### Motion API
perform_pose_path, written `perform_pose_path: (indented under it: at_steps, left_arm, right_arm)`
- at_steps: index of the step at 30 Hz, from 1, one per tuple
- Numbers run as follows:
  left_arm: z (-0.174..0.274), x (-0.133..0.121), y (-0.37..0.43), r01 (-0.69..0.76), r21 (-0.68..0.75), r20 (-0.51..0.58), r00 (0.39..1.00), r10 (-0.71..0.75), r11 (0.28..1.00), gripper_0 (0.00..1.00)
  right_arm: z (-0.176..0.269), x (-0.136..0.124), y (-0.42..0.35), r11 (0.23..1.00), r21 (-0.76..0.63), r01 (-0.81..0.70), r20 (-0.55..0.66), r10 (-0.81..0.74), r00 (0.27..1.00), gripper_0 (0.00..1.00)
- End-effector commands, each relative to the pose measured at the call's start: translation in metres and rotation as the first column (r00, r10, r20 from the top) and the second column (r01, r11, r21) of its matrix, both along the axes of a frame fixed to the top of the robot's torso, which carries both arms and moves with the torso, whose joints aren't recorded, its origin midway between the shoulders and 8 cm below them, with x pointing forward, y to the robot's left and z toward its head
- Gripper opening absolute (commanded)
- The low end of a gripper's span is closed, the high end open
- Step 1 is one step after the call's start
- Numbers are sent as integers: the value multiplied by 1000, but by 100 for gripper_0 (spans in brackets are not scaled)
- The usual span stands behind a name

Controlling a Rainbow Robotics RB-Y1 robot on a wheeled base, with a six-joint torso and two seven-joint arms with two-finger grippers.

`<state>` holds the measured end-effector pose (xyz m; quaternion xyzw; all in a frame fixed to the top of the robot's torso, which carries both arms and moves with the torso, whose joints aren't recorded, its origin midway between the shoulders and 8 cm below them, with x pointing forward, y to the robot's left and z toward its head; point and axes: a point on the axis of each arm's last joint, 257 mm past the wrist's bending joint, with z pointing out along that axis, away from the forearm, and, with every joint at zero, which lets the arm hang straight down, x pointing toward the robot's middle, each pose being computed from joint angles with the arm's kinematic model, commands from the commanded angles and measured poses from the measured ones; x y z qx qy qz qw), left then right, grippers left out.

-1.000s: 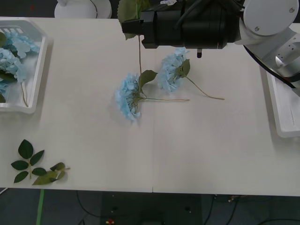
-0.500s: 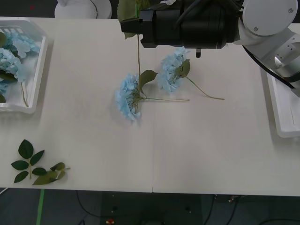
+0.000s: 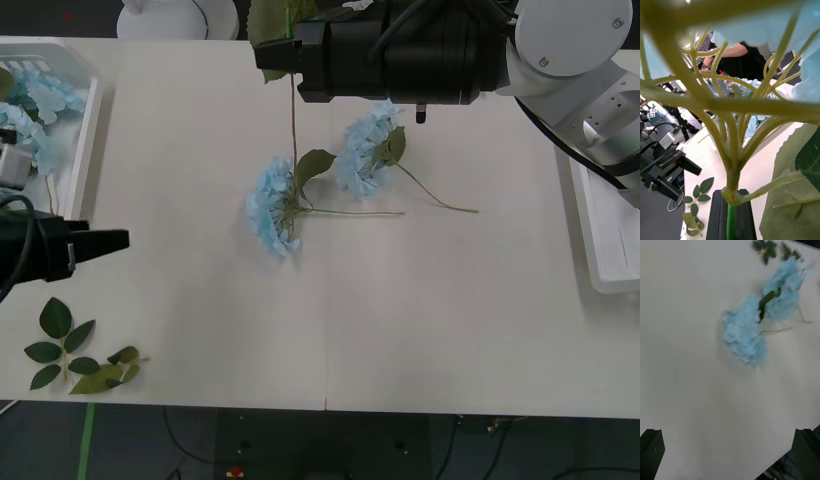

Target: Place the red flowers into the right box and the blue flowers into the left box. If a person shows an open palm, hand one flower to the person first, then continue sorting.

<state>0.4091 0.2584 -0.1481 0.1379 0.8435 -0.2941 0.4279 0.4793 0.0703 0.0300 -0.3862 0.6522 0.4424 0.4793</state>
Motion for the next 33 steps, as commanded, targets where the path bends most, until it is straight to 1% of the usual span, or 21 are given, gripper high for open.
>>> perform_pose_path:
  at_steps: [1,5,10,15,18,21,22,23,24,26,33]
  left_arm:
    - [42,0,-74,52,-207,63,997,-40,977,100]
    - [60,2,-118,88,-330,113,992,-54,940,100]
    - [75,2,-160,148,-399,152,984,-94,905,100]
    - [87,3,-197,184,-469,168,979,-117,864,100]
    - [91,14,-210,173,-493,193,977,-87,853,100]
    - [85,26,-224,169,-501,187,979,-84,849,100]
    - [85,26,-224,169,-501,187,979,-84,849,100]
    - [85,35,-232,160,-509,198,978,-65,846,100]
    - [85,39,-234,150,-520,202,978,-49,841,100]
    - [83,47,-238,127,-547,196,980,-21,828,100]
    - [76,69,-262,108,-574,179,984,-4,812,100]
  right_arm:
    - [22,-12,23,999,15,-37,30,36,999,0]
    - [19,-12,23,999,9,-36,26,35,999,0]
    - [19,-12,23,999,9,-36,26,35,999,0]
    - [18,-10,22,999,7,-32,28,32,999,0]
    - [17,-9,21,1000,5,-29,27,29,999,0]
    - [17,-8,21,1000,1,-27,33,26,999,0]
    - [17,-8,21,1000,1,-27,33,26,999,0]
    - [17,-8,21,1000,1,-26,32,26,999,0]
    - [17,-8,21,1000,1,-27,33,26,999,0]
    - [17,-8,20,1000,0,-25,34,25,999,0]
    - [16,-6,19,1000,-5,-20,37,20,999,0]
